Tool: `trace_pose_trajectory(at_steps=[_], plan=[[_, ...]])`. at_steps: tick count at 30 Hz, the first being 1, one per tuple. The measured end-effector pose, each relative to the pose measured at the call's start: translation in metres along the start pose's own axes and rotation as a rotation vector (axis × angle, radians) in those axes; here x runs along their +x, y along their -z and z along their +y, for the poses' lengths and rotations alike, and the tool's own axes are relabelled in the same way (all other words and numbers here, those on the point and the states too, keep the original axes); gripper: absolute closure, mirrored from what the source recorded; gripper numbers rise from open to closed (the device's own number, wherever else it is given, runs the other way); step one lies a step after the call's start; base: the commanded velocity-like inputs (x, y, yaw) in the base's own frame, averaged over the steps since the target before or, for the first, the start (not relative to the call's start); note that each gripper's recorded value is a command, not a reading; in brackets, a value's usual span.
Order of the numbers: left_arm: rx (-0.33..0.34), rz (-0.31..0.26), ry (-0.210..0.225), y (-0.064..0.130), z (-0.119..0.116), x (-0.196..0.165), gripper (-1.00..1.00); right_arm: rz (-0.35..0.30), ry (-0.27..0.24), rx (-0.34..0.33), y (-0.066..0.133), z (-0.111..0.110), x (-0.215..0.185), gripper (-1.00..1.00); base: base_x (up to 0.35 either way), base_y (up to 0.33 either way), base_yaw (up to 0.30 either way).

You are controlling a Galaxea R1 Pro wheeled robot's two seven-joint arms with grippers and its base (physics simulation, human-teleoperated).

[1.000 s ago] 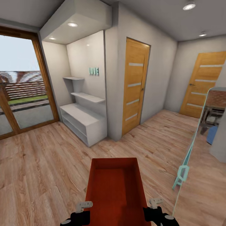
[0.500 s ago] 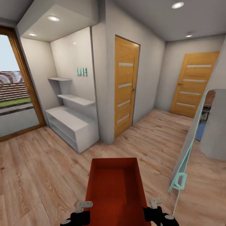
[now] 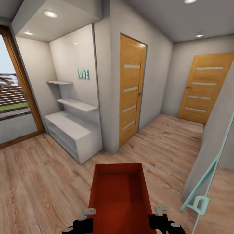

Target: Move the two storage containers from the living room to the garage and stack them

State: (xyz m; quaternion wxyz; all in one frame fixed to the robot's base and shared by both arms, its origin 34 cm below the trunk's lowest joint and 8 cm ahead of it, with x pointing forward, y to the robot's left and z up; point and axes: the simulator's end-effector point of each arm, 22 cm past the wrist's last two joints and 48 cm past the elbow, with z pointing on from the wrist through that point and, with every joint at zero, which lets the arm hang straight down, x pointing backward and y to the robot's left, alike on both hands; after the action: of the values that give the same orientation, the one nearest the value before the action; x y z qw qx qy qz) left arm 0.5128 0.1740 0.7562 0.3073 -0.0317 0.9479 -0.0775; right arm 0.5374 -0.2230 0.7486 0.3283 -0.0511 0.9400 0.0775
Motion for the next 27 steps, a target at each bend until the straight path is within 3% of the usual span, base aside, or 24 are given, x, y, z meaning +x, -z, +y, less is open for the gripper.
trace_pose_trajectory(at_steps=[5,18,27], plan=[[0.0,0.0,0.0,0.0,0.0001,0.0,1.0,0.0,0.0,0.0,0.0,0.0001,0.0,1.0,0.33,0.0,-0.05],[0.0,0.0,0.0,0.0,0.0001,0.0,1.0,0.0,0.0,0.0,0.0,0.0001,0.0001,1.0,0.33,0.0,-0.254],[0.001,0.0,0.0,0.0,0.0003,-0.0001,1.0,0.0,0.0,0.0,-0.0001,0.0004,-0.0001,1.0,0.33,0.0,-0.026]])
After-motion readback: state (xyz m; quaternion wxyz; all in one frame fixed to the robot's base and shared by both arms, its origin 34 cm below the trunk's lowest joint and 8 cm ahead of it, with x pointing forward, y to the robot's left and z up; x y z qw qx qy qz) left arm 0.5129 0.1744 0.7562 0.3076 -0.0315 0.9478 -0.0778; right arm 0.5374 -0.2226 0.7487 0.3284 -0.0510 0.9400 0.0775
